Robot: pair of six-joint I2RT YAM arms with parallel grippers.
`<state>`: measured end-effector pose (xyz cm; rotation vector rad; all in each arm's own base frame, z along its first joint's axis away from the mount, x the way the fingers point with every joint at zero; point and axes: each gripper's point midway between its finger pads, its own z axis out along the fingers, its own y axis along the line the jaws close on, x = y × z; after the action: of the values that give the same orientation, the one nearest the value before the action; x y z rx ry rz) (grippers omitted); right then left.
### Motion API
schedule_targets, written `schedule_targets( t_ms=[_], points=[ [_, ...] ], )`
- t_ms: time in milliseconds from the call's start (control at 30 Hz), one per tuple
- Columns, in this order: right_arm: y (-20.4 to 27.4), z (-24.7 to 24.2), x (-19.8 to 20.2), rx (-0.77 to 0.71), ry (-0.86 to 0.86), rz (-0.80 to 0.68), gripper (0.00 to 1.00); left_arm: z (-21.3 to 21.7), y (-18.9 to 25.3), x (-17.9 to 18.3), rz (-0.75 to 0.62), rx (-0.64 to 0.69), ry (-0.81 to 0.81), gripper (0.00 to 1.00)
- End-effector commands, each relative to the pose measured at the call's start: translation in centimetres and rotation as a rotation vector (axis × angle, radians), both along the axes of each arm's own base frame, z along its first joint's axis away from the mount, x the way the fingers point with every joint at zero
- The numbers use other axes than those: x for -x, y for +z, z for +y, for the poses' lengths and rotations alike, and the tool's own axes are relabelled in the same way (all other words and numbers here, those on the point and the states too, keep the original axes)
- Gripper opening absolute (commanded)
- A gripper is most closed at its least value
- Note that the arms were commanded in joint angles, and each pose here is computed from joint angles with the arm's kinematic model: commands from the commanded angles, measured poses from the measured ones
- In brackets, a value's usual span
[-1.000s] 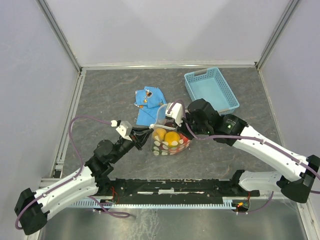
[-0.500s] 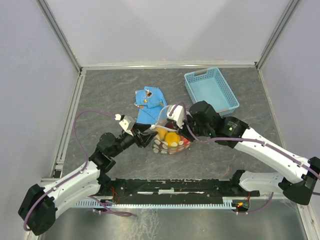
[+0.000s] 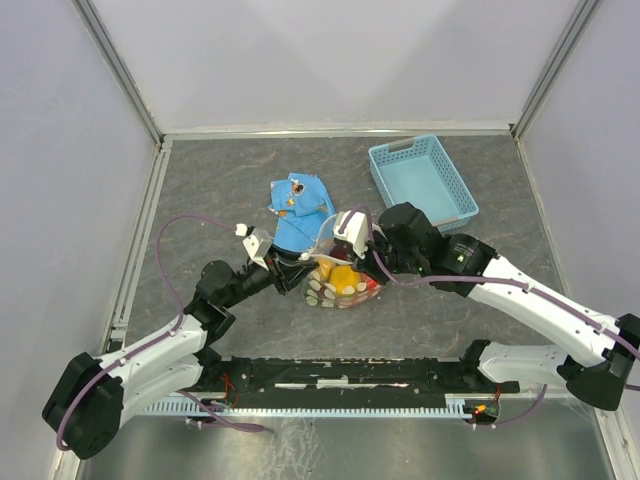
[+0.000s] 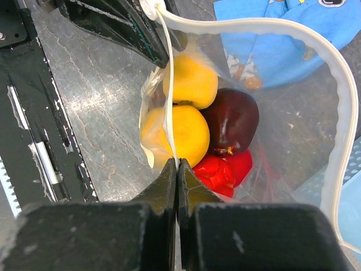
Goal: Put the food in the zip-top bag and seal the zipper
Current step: Zip the zipper food storage bag at the center of the board.
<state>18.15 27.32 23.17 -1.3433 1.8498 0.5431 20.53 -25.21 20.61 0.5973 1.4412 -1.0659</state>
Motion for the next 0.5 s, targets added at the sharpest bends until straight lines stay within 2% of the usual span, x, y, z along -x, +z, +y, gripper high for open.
schedule_targets(
  t_ms=[0,133,300,367,467],
  points=[
    [1.6,1.0,-0.4,-0.064,0.013,-0.043,0.02,-0.3,3.9,0.2,-0.083,0.088,-0.030,0.26],
    [1.8,0.7,-0.8,-0.064,-0.010,-0.065,0.02,-0.1,3.7,0.1,-0.085,0.075,-0.021,0.03],
    [2.4,0.4,-1.4,-0.068,-0.036,-0.096,0.05,0.4,3.9,0.4,-0.103,0.068,-0.012,0.03],
    [2.9,0.4,-1.5,-0.074,-0.034,-0.112,0.11,0.5,3.7,0.6,-0.104,0.064,-0.012,0.03],
    [3.8,0.9,-1.3,-0.089,0.008,-0.127,0.31,0.6,3.7,0.8,-0.104,0.064,-0.012,0.03]
  ],
)
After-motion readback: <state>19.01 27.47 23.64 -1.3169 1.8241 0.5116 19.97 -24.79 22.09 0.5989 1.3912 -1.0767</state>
